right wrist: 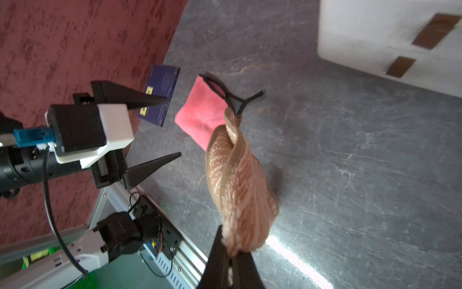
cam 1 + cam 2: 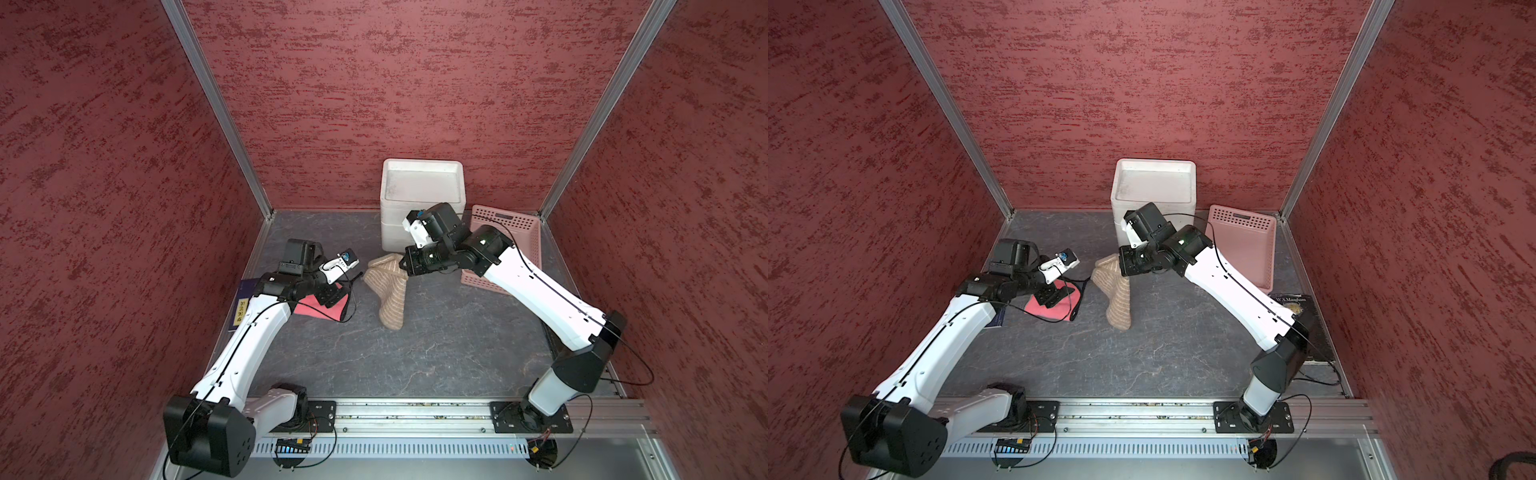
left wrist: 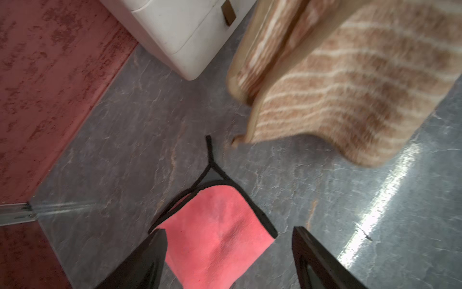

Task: Fold the square dishcloth
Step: Flatten out the cleaning item at the center of the board.

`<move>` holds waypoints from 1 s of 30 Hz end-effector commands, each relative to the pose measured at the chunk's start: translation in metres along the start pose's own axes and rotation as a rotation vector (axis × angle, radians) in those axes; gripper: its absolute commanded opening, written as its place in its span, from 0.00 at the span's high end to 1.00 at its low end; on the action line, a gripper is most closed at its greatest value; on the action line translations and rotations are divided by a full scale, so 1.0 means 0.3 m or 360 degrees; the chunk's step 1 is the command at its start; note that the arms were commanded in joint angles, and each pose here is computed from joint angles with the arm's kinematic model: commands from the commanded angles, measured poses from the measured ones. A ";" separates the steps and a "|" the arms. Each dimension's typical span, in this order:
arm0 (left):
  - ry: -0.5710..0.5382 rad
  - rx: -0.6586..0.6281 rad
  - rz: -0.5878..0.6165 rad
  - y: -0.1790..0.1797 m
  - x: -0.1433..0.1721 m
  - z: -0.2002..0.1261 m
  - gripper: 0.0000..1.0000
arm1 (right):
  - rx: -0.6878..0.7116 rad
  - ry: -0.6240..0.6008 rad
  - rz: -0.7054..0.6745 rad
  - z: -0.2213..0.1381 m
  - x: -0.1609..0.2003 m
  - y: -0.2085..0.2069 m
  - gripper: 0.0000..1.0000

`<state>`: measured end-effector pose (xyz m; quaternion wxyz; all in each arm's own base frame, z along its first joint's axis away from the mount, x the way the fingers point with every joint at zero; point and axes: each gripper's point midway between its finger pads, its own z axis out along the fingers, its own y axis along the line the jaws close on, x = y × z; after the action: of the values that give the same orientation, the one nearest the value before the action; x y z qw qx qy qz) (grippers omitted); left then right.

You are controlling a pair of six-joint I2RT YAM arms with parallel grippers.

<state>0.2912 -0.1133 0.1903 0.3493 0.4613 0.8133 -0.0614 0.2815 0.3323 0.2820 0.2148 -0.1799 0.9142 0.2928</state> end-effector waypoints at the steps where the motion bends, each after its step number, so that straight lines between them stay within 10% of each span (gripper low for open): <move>1: 0.0016 0.0233 -0.0062 -0.137 0.037 0.060 0.20 | -0.0049 0.0129 -0.0058 0.024 0.148 -0.031 1.00; 13: 0.0086 0.0348 0.0138 -0.284 0.020 0.257 0.38 | -0.0100 0.0435 0.0143 0.116 0.597 -0.193 1.00; 30: 0.0422 0.0561 0.0258 -0.429 0.024 0.506 0.35 | 0.0234 0.0400 0.0334 0.150 0.675 -0.350 1.00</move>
<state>0.2626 -0.2373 0.0431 0.1653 0.5879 0.7852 -0.1023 0.1651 0.2374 0.1002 0.0589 -0.1151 0.9667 0.2209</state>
